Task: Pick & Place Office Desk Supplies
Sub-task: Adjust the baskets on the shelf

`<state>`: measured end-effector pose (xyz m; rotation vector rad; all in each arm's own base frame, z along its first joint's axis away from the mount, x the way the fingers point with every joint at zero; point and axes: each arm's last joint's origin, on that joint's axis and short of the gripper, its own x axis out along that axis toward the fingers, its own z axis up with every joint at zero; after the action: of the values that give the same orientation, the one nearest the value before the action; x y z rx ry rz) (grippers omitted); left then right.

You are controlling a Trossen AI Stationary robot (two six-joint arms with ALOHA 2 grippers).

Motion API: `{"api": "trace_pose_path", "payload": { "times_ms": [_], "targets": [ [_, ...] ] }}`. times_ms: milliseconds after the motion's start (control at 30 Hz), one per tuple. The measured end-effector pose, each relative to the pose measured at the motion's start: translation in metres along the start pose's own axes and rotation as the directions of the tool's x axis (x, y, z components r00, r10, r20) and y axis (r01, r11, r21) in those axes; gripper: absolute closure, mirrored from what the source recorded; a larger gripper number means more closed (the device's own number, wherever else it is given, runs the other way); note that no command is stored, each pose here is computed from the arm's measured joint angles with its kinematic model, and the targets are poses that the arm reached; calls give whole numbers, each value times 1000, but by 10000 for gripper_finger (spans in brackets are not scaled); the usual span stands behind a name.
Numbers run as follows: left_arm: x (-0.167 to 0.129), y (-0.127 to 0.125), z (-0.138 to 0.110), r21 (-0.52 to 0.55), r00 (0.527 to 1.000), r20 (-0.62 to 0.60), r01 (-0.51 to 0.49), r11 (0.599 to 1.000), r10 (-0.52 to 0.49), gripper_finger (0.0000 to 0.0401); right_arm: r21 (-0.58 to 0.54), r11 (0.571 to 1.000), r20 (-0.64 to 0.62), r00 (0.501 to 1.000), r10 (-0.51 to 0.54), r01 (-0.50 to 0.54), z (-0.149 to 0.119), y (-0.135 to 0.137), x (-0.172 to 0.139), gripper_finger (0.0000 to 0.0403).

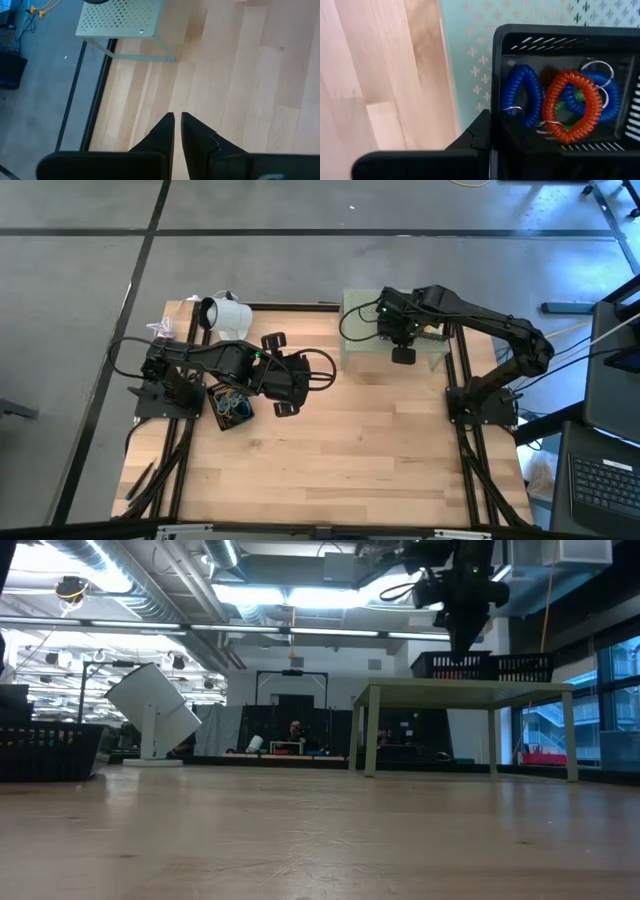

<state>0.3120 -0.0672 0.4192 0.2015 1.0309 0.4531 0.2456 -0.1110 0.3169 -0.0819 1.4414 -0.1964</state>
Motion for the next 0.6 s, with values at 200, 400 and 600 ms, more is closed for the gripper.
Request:
{"api": "trace_pose_path", "payload": {
  "times_ms": [200, 400, 600],
  "targets": [
    [0, 0, 0, 1, 1000, 0, 0, 1000, 0, 377, -1, 1000, -15, 1000, -17, 17, -7, 1, -6, 383],
    [0, 0, 0, 0, 1000, 0, 0, 1000, 0, 375, 9, 1000, 15, 999, -28, 28, -11, 2, -14, 379],
    [0, 0, 0, -2, 1000, 0, 0, 1000, 0, 376, 31, 999, 19, 999, -29, 29, -12, 2, -14, 336]
  ]
}}
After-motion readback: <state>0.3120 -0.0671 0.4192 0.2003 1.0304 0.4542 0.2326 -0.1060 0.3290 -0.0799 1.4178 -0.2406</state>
